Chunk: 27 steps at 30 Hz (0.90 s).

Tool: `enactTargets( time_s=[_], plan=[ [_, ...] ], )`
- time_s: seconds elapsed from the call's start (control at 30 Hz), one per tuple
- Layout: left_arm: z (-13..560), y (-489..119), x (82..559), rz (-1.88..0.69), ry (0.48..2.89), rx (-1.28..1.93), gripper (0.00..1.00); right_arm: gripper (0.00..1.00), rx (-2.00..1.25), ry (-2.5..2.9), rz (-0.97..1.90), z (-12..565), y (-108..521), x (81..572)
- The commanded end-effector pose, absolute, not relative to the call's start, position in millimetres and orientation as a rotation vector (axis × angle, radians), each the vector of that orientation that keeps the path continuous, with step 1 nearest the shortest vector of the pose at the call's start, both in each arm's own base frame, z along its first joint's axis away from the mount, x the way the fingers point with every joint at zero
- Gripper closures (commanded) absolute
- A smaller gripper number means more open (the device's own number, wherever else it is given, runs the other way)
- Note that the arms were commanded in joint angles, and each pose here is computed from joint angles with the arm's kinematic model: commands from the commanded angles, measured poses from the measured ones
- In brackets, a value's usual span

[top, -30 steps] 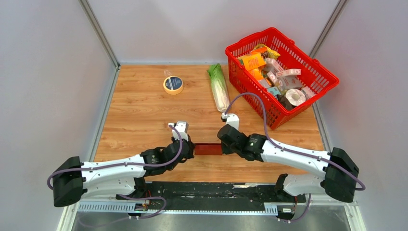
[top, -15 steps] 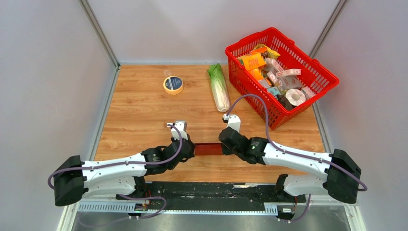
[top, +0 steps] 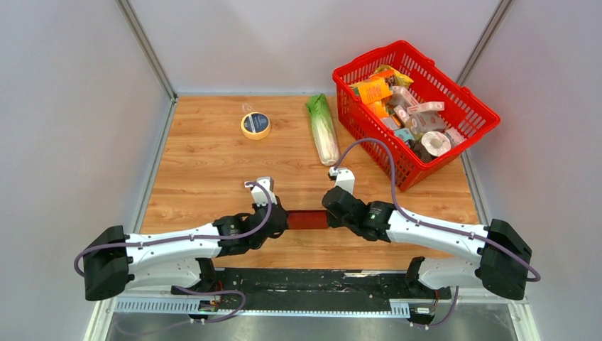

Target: Fold the paper box

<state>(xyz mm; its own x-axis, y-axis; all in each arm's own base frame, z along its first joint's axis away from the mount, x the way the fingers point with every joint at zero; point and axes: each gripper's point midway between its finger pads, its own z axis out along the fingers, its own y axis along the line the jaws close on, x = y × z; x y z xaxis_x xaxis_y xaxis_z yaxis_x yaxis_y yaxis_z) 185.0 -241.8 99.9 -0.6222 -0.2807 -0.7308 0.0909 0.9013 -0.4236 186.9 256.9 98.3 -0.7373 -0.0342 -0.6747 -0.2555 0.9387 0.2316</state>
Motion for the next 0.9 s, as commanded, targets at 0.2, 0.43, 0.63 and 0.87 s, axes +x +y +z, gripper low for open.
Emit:
enactTargets(
  time_s=[0.2, 0.43, 0.63, 0.87],
  plan=[
    [81, -233, 176, -0.391, 2.296, -0.140, 1.00, 1.00, -0.229, 2.451, 0.347, 80, 248, 177],
    [51, -216, 166, -0.424, 2.282, -0.103, 1.00, 1.00, -0.231, 2.456, 0.342, 76, 245, 176],
    [41, -208, 160, -0.414, 2.284, -0.040, 1.00, 1.00, -0.237, 2.454, 0.338, 74, 242, 177],
    [39, -216, 156, -0.317, 2.303, 0.031, 1.00, 1.00, -0.383, 2.421, 0.385, 64, 249, 174]
  ],
)
